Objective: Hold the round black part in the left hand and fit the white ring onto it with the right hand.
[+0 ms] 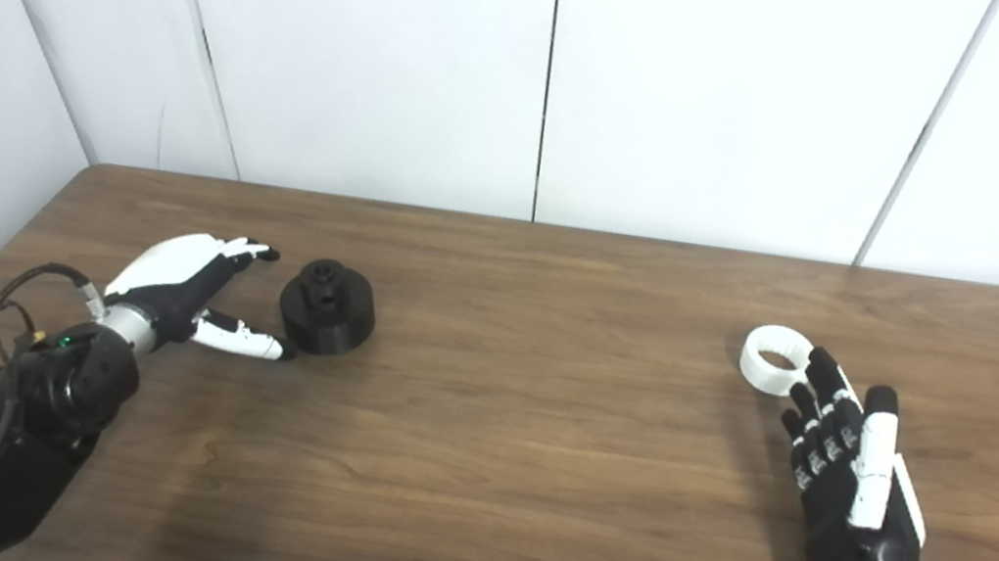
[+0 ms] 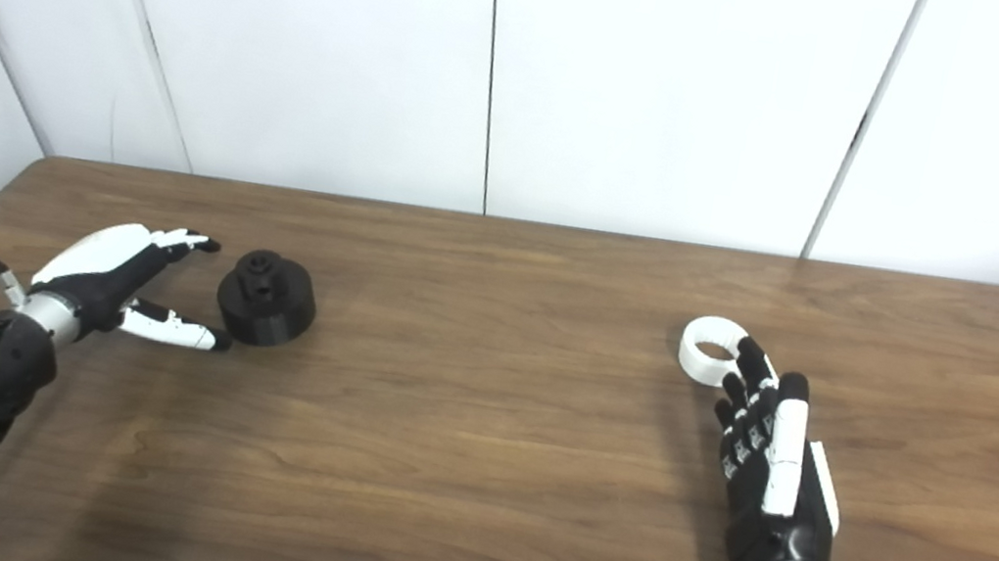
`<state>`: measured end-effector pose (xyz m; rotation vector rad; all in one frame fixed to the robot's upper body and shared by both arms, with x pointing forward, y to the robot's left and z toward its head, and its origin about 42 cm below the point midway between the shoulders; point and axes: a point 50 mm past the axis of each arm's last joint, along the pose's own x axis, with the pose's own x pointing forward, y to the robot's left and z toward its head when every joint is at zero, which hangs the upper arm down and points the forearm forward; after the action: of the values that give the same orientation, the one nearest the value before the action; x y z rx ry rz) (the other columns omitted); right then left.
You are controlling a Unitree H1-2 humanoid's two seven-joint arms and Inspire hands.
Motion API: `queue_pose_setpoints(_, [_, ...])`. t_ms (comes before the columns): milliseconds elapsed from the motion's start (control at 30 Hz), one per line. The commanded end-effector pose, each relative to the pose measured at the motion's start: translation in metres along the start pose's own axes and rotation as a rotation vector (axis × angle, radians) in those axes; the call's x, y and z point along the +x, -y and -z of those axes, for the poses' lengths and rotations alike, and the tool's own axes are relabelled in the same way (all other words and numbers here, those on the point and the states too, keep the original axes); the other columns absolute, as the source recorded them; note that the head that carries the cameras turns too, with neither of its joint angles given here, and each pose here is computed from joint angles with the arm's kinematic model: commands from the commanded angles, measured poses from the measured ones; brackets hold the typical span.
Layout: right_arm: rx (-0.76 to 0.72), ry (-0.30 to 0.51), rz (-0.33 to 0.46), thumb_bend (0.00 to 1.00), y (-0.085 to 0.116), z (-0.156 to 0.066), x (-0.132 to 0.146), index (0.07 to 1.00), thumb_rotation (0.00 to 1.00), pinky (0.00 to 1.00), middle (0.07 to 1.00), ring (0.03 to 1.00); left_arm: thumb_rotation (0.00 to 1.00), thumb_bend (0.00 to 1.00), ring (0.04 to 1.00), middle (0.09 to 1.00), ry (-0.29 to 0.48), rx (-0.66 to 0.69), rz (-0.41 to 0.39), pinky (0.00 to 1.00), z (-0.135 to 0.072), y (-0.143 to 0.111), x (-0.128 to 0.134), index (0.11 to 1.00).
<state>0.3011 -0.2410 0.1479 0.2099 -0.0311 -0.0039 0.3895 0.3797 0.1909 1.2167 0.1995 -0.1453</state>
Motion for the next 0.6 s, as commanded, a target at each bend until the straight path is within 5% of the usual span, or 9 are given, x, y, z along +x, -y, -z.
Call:
queue_pose_setpoints(0, [-0.002, 0.082, -0.028, 0.63, -0.007, -0.018, 0.006, 0.931, 1.0, 1.0, 0.987, 0.986, 0.47, 1.0, 1.0, 0.987, 0.036, 0.049, -0.09, 0.97, -0.008, -0.035, 0.008, 0.893])
queue_pose_setpoints(567, [0.003, 0.091, -0.019, 0.62, -0.008, -0.017, 0.004, 0.927, 1.0, 1.0, 0.99, 0.993, 0.48, 1.0, 1.0, 0.984, 0.053, 0.047, -0.068, 0.96, -0.02, -0.033, 0.019, 0.894])
